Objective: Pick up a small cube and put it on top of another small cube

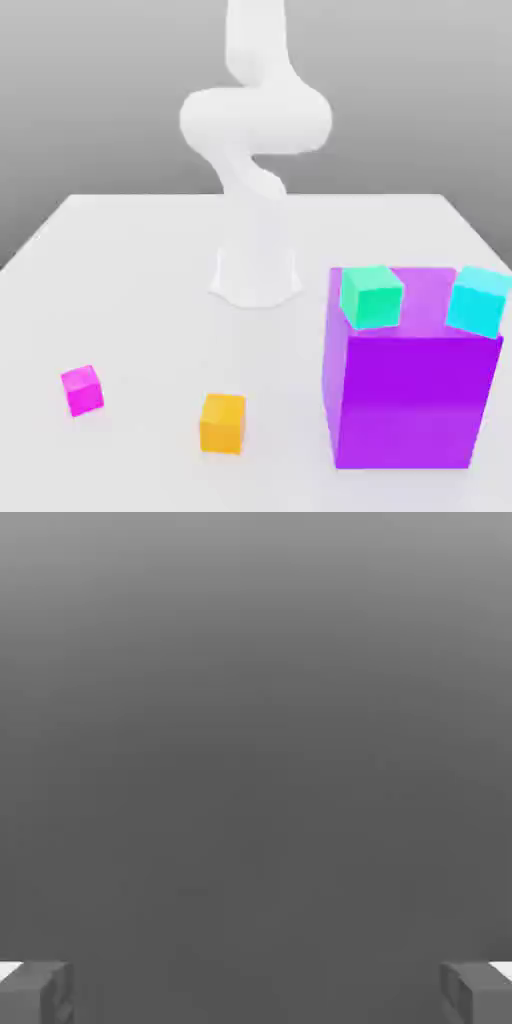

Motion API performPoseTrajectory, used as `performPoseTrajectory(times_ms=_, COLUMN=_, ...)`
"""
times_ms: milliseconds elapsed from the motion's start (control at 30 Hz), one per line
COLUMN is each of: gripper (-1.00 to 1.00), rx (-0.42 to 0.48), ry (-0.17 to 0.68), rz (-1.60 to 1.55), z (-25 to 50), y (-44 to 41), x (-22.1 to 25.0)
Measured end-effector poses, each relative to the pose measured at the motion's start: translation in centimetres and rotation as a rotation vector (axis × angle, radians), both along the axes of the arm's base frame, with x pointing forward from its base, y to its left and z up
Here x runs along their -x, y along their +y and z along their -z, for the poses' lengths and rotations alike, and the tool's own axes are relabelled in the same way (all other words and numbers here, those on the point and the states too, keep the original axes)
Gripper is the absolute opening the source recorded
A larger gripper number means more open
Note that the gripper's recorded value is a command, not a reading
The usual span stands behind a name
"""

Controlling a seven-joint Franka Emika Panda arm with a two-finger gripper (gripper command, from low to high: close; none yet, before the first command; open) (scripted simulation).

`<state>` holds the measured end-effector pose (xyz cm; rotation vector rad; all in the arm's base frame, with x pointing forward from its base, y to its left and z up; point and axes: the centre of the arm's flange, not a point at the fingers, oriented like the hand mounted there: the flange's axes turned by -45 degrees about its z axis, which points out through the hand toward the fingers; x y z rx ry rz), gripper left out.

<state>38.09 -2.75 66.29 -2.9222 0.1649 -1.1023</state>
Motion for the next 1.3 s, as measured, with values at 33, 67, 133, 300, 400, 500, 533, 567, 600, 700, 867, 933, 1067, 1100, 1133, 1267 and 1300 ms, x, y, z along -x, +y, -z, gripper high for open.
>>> performPoseTrajectory(times_ms=33, gripper=0.0, rx=-0.019, ry=0.034, rz=0.037, z=2.2, y=-1.3, x=-1.3)
performPoseTrajectory(times_ms=67, gripper=0.0, rx=-0.037, ry=0.066, rz=0.073, z=4.3, y=-2.5, x=-2.3)
performPoseTrajectory(times_ms=133, gripper=0.0, rx=-0.073, ry=0.128, rz=0.145, z=8.6, y=-5.0, x=-3.9)
performPoseTrajectory(times_ms=300, gripper=0.0, rx=-0.158, ry=0.275, rz=0.331, z=19.6, y=-11.2, x=-5.4)
performPoseTrajectory(times_ms=400, gripper=0.0, rx=-0.207, ry=0.361, rz=0.449, z=26.2, y=-14.6, x=-4.6)
performPoseTrajectory(times_ms=500, gripper=0.0, rx=-0.254, ry=0.445, rz=0.57, z=32.7, y=-17.6, x=-2.6)
performPoseTrajectory(times_ms=533, gripper=0.0, rx=-0.268, ry=0.473, rz=0.61, z=34.8, y=-18.4, x=-1.7)
performPoseTrajectory(times_ms=567, gripper=0.0, rx=-0.284, ry=0.501, rz=0.655, z=36.8, y=-19.4, x=-0.6)
performPoseTrajectory(times_ms=600, gripper=0.0, rx=-0.302, ry=0.527, rz=0.709, z=38.8, y=-20.6, x=0.8)
performPoseTrajectory(times_ms=700, gripper=0.0, rx=-0.343, ry=0.61, rz=0.834, z=44.5, y=-22.3, x=4.8)
performPoseTrajectory(times_ms=867, gripper=0.0, rx=-0.354, ry=0.653, rz=0.883, z=50.7, y=-22.6, x=6.5)
performPoseTrajectory(times_ms=933, gripper=0.0, rx=-0.355, ry=0.654, rz=0.885, z=52.8, y=-22.5, x=6.6)
performPoseTrajectory(times_ms=1067, gripper=-1.0, rx=-0.356, ry=0.655, rz=0.886, z=53.5, y=-22.5, x=6.7)
performPoseTrajectory(times_ms=1100, gripper=-1.0, rx=-0.356, ry=0.655, rz=0.886, z=53.5, y=-22.5, x=6.6)
performPoseTrajectory(times_ms=1133, gripper=-1.0, rx=-0.356, ry=0.655, rz=0.886, z=53.5, y=-22.5, x=6.6)
performPoseTrajectory(times_ms=1267, gripper=-1.0, rx=-0.354, ry=0.654, rz=0.885, z=51.9, y=-22.5, x=6.6)
performPoseTrajectory(times_ms=1300, gripper=-1.0, rx=-0.354, ry=0.654, rz=0.885, z=51.0, y=-22.6, x=6.6)
